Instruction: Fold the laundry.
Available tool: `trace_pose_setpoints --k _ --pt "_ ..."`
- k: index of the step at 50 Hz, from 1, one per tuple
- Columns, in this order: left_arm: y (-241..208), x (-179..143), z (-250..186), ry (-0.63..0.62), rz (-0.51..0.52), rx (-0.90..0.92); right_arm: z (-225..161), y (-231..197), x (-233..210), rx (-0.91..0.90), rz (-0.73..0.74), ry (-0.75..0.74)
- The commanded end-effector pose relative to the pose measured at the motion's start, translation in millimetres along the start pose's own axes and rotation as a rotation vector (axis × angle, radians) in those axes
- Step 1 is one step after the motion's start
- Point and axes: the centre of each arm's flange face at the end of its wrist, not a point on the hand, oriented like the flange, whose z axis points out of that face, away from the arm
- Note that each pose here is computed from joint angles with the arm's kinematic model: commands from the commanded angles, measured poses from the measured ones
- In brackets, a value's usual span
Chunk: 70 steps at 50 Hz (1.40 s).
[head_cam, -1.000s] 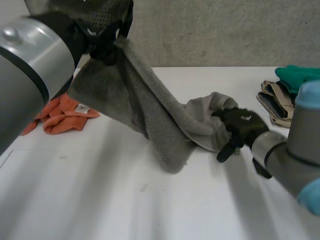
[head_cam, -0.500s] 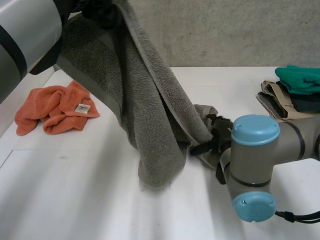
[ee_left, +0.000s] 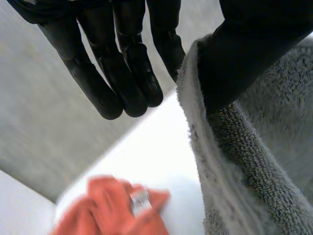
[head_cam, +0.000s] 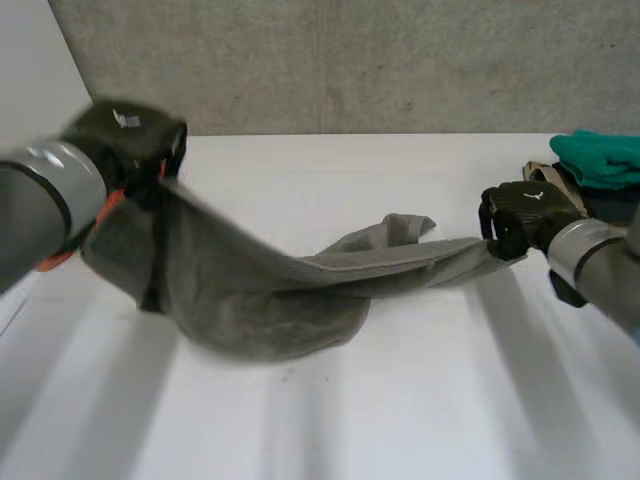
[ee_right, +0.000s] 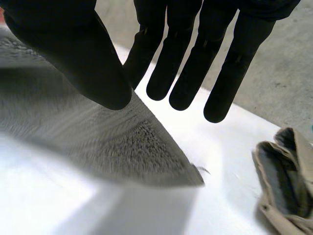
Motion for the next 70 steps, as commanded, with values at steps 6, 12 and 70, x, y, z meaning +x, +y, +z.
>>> trace_pose_setpoints --k 6,12,70 --pt "103.9 36.8 62.8 0.277 0.208 -0.319 -55.1 9.0 -23.6 -0.372 -0.605 -0.243" --pt "113.8 28.7 100.0 0.220 0.210 -0.323 -11.4 20.0 -29.5 -0.315 -0.550 -0.161" --pt "-48.0 -68.5 130.9 -0.279 0.054 0.424 29.0 -147.7 -4.5 0.565 -0.302 0.281"
